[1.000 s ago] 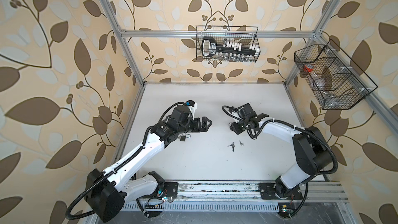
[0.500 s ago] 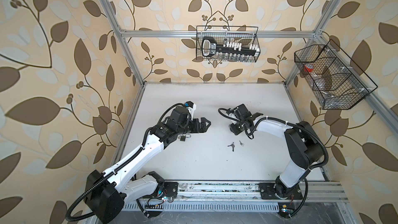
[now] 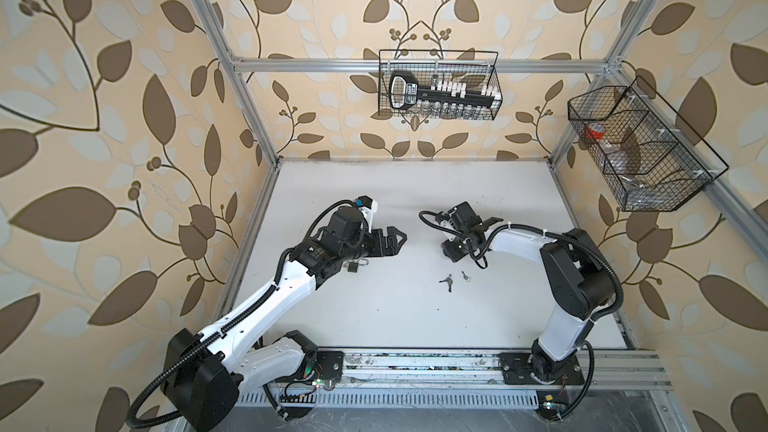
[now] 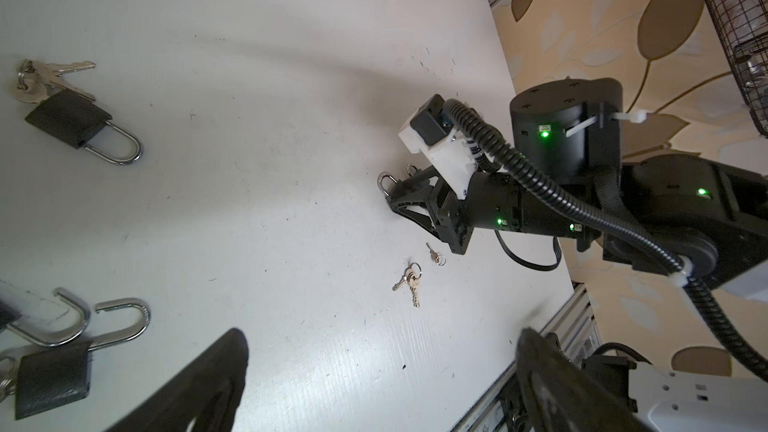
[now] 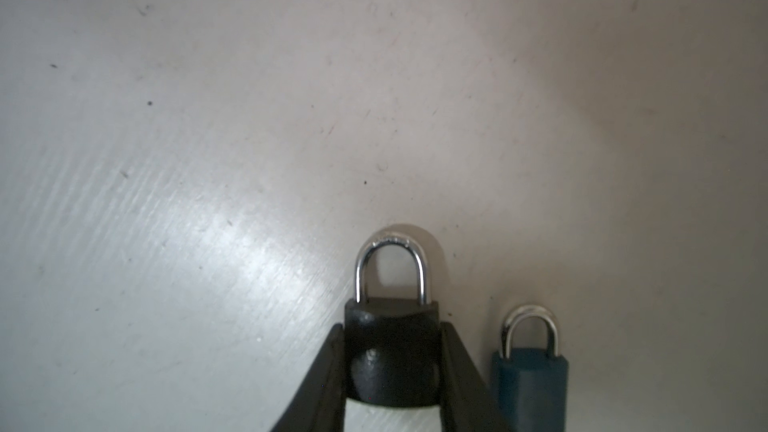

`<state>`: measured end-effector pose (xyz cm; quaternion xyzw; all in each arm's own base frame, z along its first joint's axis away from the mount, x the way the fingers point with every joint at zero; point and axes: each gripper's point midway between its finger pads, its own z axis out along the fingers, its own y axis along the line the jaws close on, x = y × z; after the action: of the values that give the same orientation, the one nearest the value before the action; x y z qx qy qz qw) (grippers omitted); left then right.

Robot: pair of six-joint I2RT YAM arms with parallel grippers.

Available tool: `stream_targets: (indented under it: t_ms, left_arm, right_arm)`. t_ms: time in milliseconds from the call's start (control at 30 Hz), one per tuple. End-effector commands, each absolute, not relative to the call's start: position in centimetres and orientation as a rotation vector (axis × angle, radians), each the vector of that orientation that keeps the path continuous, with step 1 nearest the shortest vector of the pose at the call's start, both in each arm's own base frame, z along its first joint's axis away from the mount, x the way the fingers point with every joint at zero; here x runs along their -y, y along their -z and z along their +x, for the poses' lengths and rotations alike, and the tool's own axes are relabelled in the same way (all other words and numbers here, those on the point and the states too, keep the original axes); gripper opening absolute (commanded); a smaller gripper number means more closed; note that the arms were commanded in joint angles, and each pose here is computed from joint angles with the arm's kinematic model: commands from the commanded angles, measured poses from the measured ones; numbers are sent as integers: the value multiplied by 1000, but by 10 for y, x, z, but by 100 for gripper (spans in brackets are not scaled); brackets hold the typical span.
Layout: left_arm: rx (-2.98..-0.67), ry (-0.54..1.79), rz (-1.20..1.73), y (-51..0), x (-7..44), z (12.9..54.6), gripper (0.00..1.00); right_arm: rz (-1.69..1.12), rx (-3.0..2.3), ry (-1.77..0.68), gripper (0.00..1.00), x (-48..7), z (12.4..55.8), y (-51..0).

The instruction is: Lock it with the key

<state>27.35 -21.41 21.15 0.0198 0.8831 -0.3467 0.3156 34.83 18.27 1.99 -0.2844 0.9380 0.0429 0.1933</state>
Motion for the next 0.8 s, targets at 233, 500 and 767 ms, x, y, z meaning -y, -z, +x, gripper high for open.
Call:
stream_targets:
  t_ms: [233, 500, 767]
  left_arm:
    - [-2268, 941, 42, -222, 208, 272, 99]
    - [-2259, 926, 20, -224, 201, 272, 99]
    - [-2266, 828, -64, -223, 178, 275, 99]
  right_arm:
    - [-815, -2619, -101, 33, -185, 353, -24]
    - [-786, -2557, -142, 42, -190, 356, -44]
    - [-722, -2429, -147, 46, -189, 362, -90]
